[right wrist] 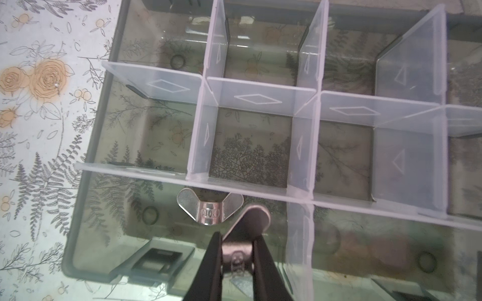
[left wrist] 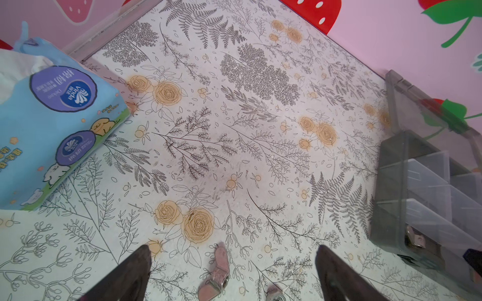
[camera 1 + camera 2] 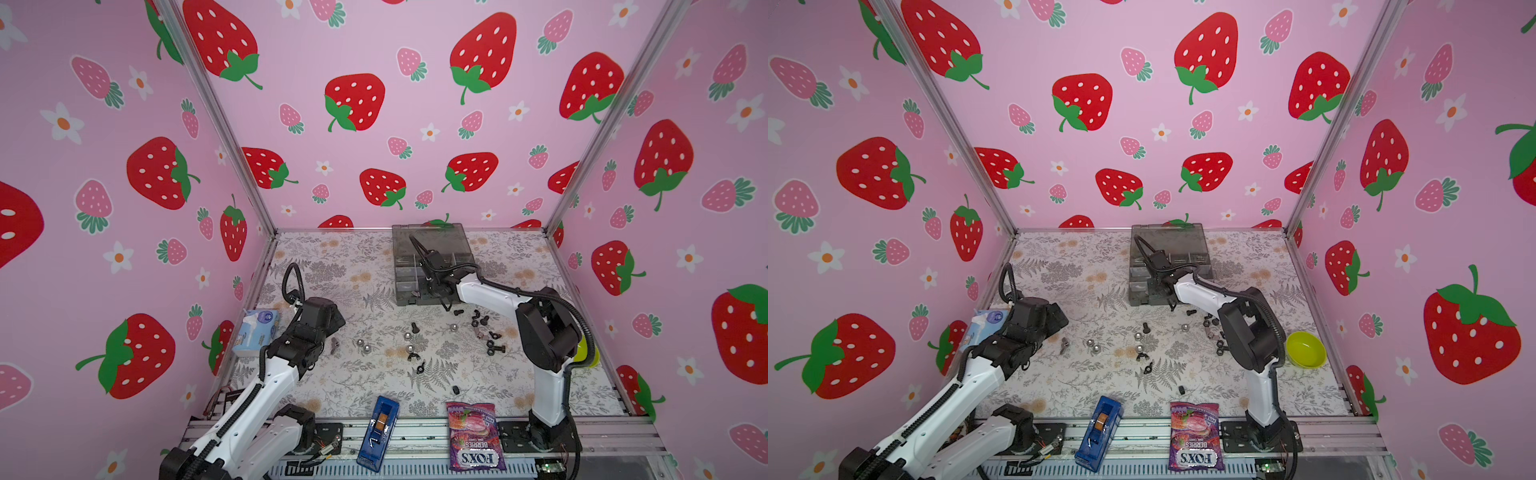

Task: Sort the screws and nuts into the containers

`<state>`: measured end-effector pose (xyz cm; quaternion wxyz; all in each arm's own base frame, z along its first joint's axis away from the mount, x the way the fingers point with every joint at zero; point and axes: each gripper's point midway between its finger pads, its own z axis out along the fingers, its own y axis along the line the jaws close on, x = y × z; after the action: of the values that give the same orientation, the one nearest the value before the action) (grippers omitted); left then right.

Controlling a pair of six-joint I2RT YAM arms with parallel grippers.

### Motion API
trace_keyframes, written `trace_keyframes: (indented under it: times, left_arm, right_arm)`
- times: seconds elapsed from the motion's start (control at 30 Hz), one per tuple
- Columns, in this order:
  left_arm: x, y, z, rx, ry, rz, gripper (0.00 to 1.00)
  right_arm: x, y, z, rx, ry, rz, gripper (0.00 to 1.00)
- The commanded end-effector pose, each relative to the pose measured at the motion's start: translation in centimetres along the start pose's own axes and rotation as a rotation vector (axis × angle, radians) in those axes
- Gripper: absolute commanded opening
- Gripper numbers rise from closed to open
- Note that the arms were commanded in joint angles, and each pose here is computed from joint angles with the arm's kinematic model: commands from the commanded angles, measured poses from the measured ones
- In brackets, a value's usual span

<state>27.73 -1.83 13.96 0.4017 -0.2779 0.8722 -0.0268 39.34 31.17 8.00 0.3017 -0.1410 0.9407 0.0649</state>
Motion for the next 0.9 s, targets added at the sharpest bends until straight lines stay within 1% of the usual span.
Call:
trace_keyframes:
  times: [0.0, 0.3, 0.4, 0.47, 0.6, 0.7, 0.8, 0.87]
  left_arm:
    - [0.4, 1.3, 0.1, -0.058, 0.009, -0.006, 0.99]
    - [2.5, 1.8, 0.8, -0.102, 0.125, 0.043, 0.99]
    - [3.2, 1.8, 1.2, -0.105, 0.162, 0.06, 1.0]
    - [3.7, 1.8, 1.4, -0.108, 0.186, 0.073, 1.0]
    - [4.5, 1.9, 1.6, -0.112, 0.225, 0.093, 0.97]
    - [5.2, 1.8, 1.9, -0.106, 0.257, 0.102, 0.95]
    - [5.8, 1.7, 2.2, -0.096, 0.293, 0.114, 0.92]
    - [6.3, 1.6, 2.4, -0.089, 0.323, 0.126, 0.88]
  right_arm:
    - [-0.4, -0.1, 0.6, 0.006, -0.002, -0.006, 0.1]
    - [-0.2, -0.1, 0.7, 0.004, 0.006, -0.007, 0.18]
    - [-0.3, -0.1, 0.5, 0.006, 0.001, -0.006, 0.23]
    - [-0.5, -0.1, 0.3, 0.005, -0.005, -0.007, 0.27]
    - [-1.1, -0.1, -0.3, 0.004, -0.022, -0.005, 0.34]
    - [-1.6, -0.1, -0.9, -0.003, -0.038, -0.001, 0.36]
    - [-2.3, -0.2, -2.0, -0.004, -0.064, 0.004, 0.39]
    - [-2.8, -0.5, -2.9, 0.002, -0.085, 0.011, 0.41]
